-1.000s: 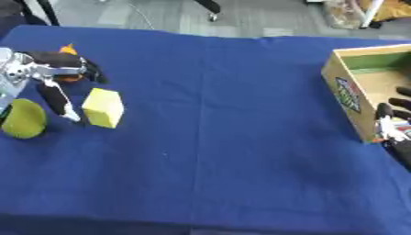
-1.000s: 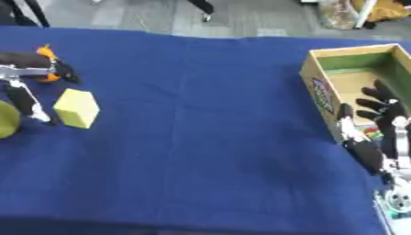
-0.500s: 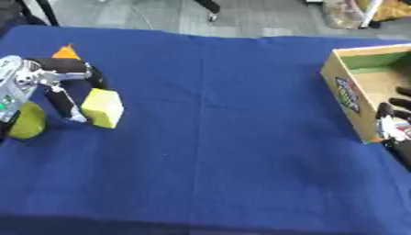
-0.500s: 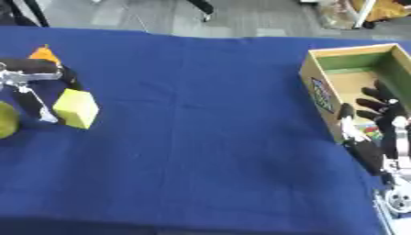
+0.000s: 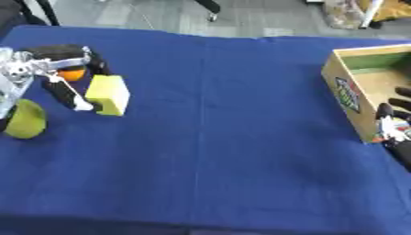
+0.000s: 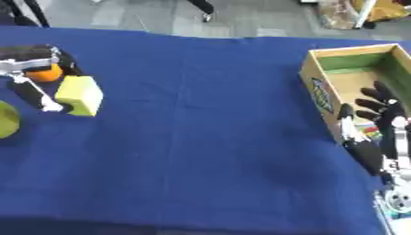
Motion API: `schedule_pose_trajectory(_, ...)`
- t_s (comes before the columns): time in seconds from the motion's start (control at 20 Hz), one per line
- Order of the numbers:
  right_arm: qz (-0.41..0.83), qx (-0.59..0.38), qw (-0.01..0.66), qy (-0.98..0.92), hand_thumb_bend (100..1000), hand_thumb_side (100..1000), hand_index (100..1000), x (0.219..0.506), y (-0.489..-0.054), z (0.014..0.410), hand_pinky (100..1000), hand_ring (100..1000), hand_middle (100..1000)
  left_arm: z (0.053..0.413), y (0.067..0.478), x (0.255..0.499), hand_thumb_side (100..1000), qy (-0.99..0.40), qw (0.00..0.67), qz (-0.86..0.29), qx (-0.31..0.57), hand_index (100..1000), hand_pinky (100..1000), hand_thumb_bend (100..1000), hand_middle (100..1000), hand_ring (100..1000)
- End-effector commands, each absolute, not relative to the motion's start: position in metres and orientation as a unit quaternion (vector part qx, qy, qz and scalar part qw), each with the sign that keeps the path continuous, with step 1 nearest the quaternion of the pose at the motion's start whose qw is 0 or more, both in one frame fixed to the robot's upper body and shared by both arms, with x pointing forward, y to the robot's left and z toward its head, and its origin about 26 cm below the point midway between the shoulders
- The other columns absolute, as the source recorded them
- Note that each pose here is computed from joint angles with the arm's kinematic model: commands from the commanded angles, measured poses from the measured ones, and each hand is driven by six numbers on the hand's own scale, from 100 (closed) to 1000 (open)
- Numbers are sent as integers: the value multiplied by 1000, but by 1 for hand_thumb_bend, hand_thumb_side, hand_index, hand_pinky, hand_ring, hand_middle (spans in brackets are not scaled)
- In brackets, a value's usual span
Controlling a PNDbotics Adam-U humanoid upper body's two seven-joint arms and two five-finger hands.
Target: Pick up the objects with one hand, pass them to the other hand, and then place them into the box on the other side of the table.
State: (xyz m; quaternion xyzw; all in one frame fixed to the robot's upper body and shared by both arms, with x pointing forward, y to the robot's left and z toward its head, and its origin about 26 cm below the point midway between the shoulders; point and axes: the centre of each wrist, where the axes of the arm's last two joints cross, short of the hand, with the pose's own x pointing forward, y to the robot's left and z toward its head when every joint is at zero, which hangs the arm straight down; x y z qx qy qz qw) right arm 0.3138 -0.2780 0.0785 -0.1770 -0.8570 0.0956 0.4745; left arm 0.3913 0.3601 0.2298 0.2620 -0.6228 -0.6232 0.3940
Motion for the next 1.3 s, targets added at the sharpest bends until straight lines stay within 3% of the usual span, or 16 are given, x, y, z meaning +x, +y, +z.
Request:
schedule_pose_trajectory(0.05,105,-189,451,-866,229,400,939,317,-283,95,729,784,802,264,351,374,246,-704,358,-557,258,628,744,406,521,603)
schedule_pose_trajectory(0.1,109,-192,446,-868,229,400,939,318,-282,98,729,784,802,266,344,370,246,-727,355,-535,244,628,744,406,521,603)
schedule_pose_trajectory(0.15,116,-195,436,-871,340,384,940,319,-280,104,733,786,805,265,337,367,258,-750,354,-511,226,624,730,401,520,599)
schedule_pose_trajectory(0.4,175,-221,352,-892,358,376,942,322,-262,148,756,800,818,253,294,353,286,-805,371,-446,122,628,712,445,528,602)
schedule_pose_trajectory(0.45,189,-227,331,-896,505,506,942,322,-257,159,765,805,823,250,287,351,287,-809,377,-438,103,633,709,449,531,601)
schedule_pose_trajectory(0.5,203,-234,309,-899,360,374,942,320,-252,169,765,805,823,247,281,349,288,-813,385,-427,87,629,709,453,528,601)
schedule_pose_trajectory(0.8,273,-280,178,-903,382,387,936,307,-220,226,817,838,844,230,262,349,277,-824,432,-361,63,623,697,469,525,595)
schedule_pose_trajectory(1.2,322,-318,50,-890,397,385,923,306,-183,262,873,863,855,217,244,350,303,-827,450,-338,8,631,697,487,534,600)
schedule_pose_trajectory(1.3,329,-315,27,-890,400,389,922,305,-174,268,919,868,857,215,240,351,376,-825,452,-339,-13,629,696,448,532,599)
